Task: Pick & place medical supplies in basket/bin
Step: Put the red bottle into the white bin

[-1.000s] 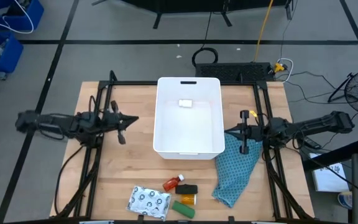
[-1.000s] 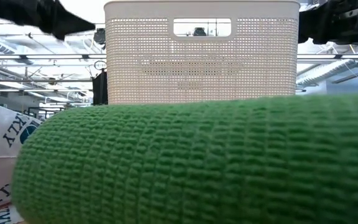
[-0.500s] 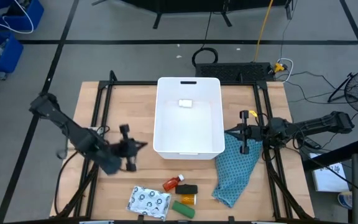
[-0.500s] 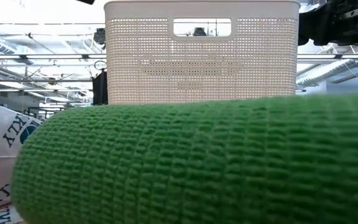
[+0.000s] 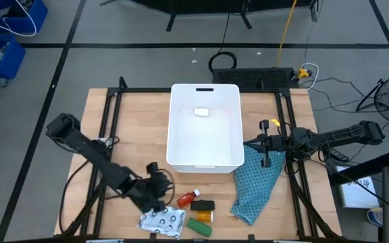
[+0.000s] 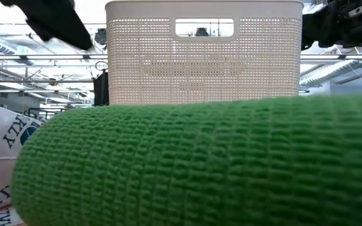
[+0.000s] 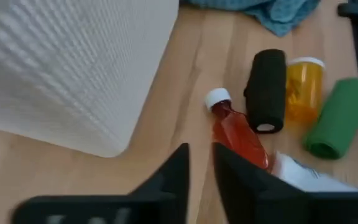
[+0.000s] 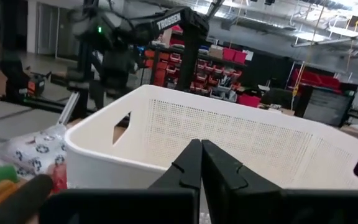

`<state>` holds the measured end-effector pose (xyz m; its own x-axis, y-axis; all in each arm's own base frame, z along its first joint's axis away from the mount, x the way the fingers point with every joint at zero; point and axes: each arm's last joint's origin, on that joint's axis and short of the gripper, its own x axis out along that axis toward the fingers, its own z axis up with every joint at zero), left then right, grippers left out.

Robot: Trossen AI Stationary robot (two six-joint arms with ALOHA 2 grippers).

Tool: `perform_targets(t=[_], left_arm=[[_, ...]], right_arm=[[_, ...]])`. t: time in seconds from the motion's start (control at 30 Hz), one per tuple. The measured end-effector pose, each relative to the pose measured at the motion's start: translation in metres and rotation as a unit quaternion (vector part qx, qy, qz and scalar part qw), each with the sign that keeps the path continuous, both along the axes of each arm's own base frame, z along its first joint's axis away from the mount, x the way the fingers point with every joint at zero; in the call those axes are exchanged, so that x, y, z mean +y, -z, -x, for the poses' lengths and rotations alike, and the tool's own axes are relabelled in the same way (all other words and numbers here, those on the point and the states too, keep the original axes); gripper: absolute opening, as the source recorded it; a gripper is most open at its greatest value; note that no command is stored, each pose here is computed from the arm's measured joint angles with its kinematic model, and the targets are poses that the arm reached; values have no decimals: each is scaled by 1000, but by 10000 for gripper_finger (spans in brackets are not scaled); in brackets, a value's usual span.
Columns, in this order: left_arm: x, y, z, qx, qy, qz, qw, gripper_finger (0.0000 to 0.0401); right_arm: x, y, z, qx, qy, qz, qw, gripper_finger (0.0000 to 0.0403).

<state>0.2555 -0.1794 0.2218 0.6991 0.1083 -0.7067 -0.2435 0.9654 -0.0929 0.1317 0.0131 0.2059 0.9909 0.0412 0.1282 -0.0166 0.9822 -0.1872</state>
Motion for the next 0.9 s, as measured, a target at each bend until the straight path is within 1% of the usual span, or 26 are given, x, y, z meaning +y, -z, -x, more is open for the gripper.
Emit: perform_targets(t=[0.07,0.23,0.3,0.37,0.4,0.47,0.6,0.67,0.77,0.9], left_arm=[[1,7,-7,7,-10,22,1000,145],[-4,21,-22,24,12,82,996,277],[-7,27,-25,25,16,94,995,328],[-9,31,-29,22,10,108,994,370],[-10,33,-30,21,2,115,993,385],[-10,38,-32,25,-14,126,992,393],[-8,48,-39,40,-33,153,987,368],[-6,53,-43,46,-33,165,985,358],[-4,60,-49,53,-23,174,983,355],[0,63,-54,54,-12,162,985,367]], right_arm=[[0,0,0,1,-1,-10,1000,0],[0,0,0,2,-2,-17,1000,0],[0,0,0,2,-2,-17,1000,0],[0,0,0,2,-2,-16,1000,0],[0,0,0,2,-2,-15,1000,0],[0,0,0,2,-2,-15,1000,0],[0,0,0,1,-2,-15,1000,0],[0,0,0,2,-1,-13,1000,0],[0,0,0,1,0,-6,1000,0],[0,0,0,1,1,-1,1000,0]])
